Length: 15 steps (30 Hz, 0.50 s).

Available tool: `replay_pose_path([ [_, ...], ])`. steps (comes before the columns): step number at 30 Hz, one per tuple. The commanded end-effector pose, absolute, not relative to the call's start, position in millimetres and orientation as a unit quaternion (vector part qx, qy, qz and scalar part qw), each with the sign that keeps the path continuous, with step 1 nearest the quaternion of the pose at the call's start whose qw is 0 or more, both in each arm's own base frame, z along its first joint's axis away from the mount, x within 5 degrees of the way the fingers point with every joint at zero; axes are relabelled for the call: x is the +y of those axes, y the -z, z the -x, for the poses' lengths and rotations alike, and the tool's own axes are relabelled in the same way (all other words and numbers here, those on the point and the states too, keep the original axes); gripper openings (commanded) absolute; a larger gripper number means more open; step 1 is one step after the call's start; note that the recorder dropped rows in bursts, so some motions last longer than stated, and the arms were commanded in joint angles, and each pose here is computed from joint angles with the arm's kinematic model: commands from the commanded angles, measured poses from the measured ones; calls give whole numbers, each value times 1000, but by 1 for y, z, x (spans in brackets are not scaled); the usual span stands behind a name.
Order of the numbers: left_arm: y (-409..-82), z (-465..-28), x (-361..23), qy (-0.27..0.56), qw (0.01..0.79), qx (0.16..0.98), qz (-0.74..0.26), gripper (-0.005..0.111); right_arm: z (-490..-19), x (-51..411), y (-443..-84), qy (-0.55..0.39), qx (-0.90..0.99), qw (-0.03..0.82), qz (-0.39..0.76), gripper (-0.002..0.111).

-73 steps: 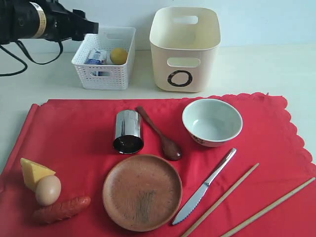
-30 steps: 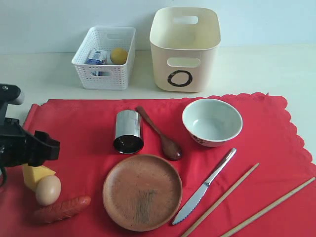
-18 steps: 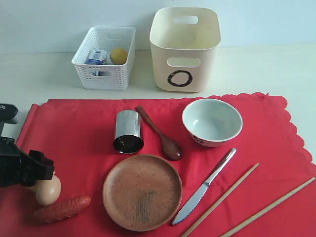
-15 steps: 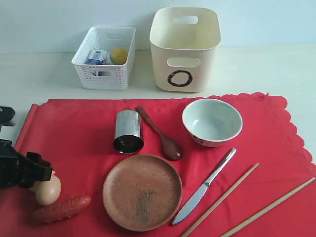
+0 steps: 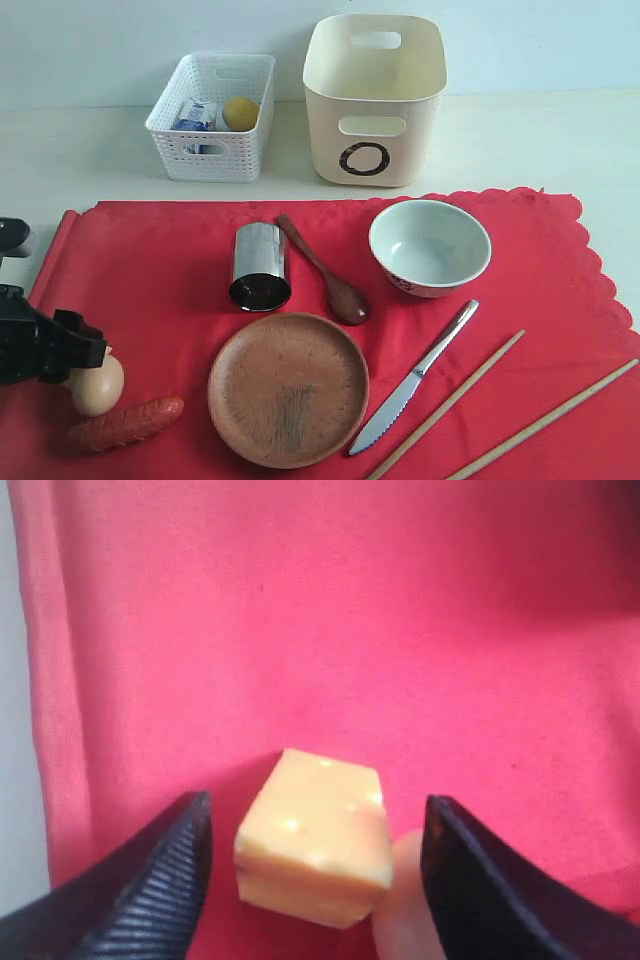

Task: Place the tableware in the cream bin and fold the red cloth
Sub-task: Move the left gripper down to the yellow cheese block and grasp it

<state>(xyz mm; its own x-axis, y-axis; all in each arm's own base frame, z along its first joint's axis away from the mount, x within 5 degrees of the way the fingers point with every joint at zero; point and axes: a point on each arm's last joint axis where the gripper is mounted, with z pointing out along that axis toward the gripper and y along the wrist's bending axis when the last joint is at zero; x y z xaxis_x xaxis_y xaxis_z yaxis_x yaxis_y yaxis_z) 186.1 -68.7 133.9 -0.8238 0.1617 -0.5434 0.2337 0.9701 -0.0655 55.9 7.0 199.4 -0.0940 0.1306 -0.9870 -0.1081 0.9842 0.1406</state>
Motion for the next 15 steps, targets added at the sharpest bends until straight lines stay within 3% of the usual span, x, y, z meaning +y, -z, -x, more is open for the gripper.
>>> replay_pose_path([
  [1, -133, -185, -68, 67, 276, 954, -99, 59, -56, 7, -199, -86, 731, 677, -5, 0],
  [5, -133, -185, -68, 67, 276, 954, -99, 54, -56, 7, -199, -86, 731, 677, -5, 0],
  [13, -133, -185, -68, 67, 276, 954, -98, 4, -56, 7, -199, -86, 731, 677, -5, 0],
  [15, -133, -185, -68, 67, 276, 954, -98, 0, -56, 7, -199, -86, 731, 677, -5, 0],
])
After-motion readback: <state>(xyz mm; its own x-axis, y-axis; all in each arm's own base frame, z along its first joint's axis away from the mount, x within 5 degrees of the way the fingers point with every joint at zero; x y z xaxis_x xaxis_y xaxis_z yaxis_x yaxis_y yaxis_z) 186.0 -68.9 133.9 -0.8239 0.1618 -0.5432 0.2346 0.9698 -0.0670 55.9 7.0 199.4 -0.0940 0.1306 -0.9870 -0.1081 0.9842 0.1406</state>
